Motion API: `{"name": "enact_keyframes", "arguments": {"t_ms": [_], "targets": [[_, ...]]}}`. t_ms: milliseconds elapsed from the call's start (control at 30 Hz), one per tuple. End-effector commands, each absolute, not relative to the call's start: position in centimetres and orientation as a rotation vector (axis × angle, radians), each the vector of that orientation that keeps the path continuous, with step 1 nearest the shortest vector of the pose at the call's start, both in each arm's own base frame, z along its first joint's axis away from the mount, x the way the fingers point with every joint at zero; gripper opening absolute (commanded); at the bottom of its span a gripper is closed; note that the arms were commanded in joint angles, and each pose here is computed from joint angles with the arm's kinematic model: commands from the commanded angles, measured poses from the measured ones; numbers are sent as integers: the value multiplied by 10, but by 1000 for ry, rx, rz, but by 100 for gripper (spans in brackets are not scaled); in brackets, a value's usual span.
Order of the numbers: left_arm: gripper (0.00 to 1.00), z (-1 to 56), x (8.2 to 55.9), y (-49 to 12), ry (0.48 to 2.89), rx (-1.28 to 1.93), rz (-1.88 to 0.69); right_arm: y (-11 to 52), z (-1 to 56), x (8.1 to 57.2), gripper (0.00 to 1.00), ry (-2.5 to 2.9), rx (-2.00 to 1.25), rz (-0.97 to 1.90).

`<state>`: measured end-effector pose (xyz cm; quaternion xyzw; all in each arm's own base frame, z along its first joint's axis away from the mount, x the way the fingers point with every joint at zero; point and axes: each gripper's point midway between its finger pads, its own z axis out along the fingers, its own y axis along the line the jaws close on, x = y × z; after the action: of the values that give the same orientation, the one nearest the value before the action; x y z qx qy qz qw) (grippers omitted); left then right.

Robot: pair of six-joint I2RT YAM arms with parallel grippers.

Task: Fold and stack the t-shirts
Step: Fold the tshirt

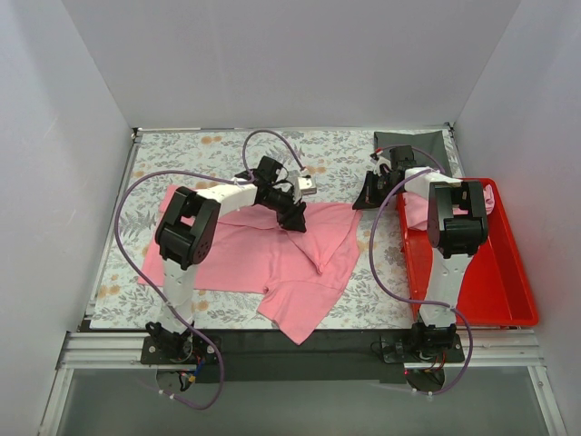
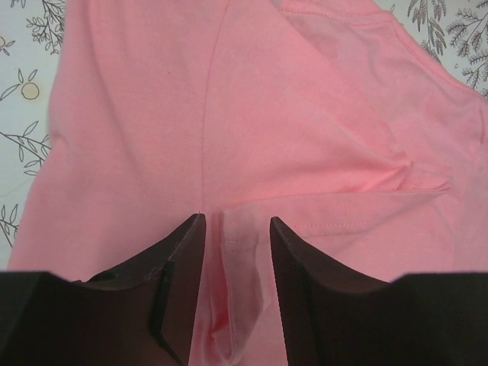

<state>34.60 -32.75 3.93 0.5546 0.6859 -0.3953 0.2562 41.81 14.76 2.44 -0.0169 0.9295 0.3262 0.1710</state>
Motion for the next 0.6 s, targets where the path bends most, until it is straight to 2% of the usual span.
{"name": "enact_keyframes", "arguments": {"t_ms": [0,200,300,467,567], "targets": [[38,59,346,-331,1750,1552,-1057,144,31,428,1,2617,-75,903],[23,63,326,-323,1721,1599,-1067,144,28,428,1,2625,-75,897],[20,60,318,-317,1721,1620,-1063,145,28,428,1,2626,-73,903],[1,67,308,-315,1686,1635,-1081,144,29,429,1,2624,-71,896],[0,83,297,-313,1609,1657,-1087,142,29,431,1,2626,-72,883]]}}
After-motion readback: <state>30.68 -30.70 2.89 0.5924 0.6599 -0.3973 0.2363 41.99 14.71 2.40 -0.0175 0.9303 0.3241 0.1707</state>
